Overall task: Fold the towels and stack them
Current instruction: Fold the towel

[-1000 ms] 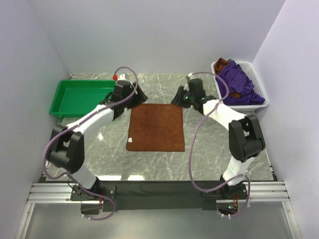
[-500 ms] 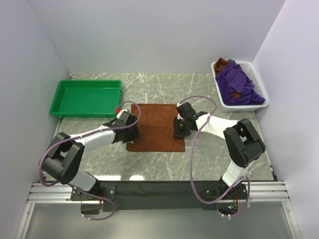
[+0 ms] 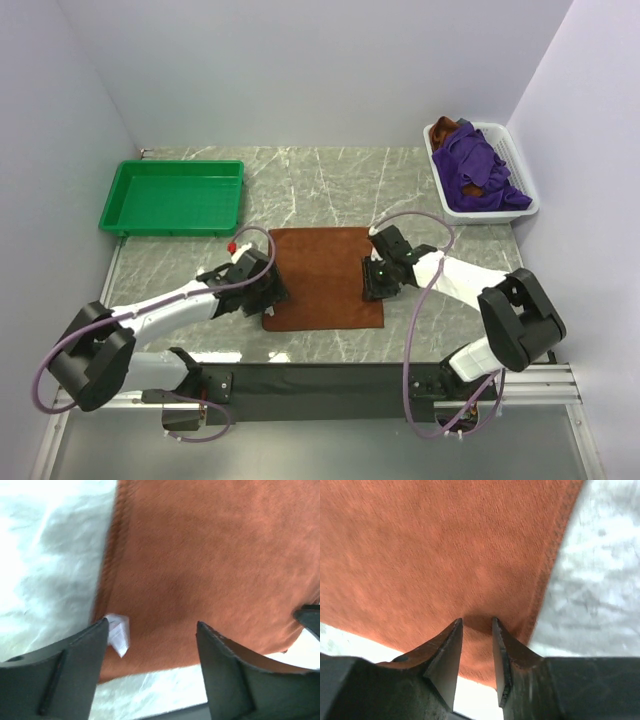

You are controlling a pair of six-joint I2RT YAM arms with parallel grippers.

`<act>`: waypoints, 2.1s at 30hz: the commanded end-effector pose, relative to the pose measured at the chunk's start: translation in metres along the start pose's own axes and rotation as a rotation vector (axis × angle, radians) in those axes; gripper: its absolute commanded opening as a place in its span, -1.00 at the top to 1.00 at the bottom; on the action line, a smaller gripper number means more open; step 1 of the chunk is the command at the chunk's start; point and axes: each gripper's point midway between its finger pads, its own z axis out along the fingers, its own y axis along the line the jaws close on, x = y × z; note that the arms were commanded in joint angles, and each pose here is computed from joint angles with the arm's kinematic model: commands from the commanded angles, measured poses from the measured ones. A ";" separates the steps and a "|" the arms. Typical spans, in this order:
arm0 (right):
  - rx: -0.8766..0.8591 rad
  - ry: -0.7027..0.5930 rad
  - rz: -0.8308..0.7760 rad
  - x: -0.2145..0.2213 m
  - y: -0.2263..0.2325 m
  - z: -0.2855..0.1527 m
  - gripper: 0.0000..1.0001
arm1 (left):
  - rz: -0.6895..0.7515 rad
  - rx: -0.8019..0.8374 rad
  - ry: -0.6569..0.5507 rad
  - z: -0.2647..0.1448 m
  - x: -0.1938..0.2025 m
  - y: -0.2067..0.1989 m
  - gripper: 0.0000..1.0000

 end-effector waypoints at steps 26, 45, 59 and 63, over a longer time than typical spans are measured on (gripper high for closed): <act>-0.083 0.005 -0.547 -0.214 -0.050 0.000 0.06 | 0.697 -0.044 -0.063 0.043 -0.219 -0.047 -0.72; -0.060 0.137 -0.649 -0.213 -0.052 0.034 0.08 | 0.836 0.008 0.026 0.069 -0.219 -0.054 -0.75; -0.025 0.206 -0.689 -0.198 -0.046 0.056 0.10 | 0.831 -0.005 0.071 0.078 -0.209 -0.045 -0.72; -0.037 0.225 -0.687 -0.188 -0.044 0.062 0.18 | 0.834 -0.021 0.085 0.082 -0.207 -0.040 -0.71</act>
